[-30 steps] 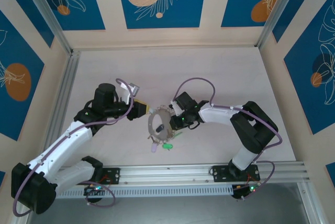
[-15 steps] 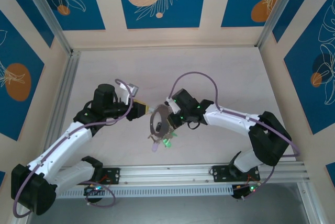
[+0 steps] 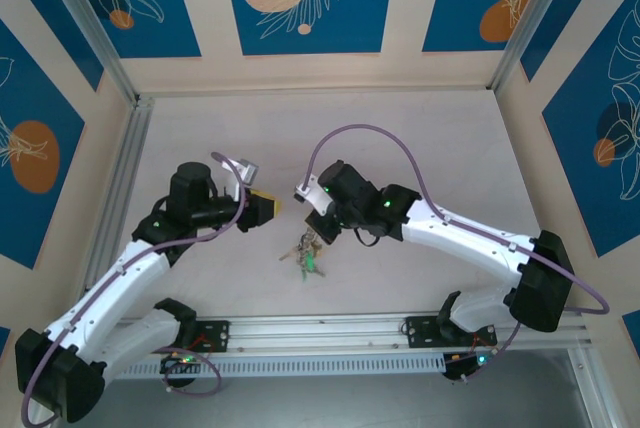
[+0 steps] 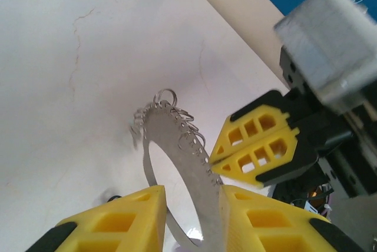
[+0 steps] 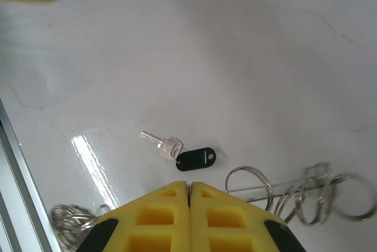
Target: Put the keys on the keyring
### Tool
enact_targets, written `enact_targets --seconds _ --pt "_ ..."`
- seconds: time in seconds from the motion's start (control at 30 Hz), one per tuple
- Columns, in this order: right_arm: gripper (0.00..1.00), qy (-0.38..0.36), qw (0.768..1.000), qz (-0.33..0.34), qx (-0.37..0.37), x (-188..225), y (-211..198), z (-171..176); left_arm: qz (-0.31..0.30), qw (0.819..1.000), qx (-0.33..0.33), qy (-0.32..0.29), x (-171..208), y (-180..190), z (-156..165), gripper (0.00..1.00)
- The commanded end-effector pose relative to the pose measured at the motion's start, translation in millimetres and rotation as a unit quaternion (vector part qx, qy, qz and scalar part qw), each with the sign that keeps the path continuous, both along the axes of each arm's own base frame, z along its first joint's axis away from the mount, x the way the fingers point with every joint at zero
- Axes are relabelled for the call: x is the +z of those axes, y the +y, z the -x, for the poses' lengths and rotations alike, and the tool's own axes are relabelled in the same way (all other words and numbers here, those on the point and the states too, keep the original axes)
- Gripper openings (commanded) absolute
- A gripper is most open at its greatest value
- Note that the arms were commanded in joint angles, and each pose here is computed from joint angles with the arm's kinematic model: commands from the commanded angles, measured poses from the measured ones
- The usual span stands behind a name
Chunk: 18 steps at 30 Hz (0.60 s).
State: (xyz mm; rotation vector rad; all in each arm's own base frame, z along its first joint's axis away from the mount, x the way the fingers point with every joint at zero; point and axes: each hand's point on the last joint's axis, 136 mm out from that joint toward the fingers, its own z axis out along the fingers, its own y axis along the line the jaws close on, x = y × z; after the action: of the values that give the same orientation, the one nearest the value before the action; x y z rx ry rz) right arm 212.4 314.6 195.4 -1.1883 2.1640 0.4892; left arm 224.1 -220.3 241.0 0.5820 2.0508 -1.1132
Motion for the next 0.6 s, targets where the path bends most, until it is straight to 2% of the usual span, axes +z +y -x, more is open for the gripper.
enact_targets --seconds 0.0,0.2,0.33,0.57 --pt "0.0 -0.028 0.999 -0.035 0.004 43.4 2.8 -4.7 0.016 1.0 -0.012 -0.001 2.7 0.9 6.6 0.31" --pt "0.0 0.003 0.996 -0.07 -0.061 68.2 4.7 -18.5 0.036 0.999 -0.036 -0.004 7.8 -3.2 17.1 0.37" --pt "0.0 0.011 0.993 -0.094 -0.069 78.9 11.1 -20.5 0.045 0.998 -0.047 -0.021 16.9 -2.9 24.4 0.42" --pt "0.0 0.015 0.992 -0.099 -0.077 86.9 15.0 -23.5 0.048 0.996 -0.059 -0.036 21.8 -3.6 32.5 0.49"
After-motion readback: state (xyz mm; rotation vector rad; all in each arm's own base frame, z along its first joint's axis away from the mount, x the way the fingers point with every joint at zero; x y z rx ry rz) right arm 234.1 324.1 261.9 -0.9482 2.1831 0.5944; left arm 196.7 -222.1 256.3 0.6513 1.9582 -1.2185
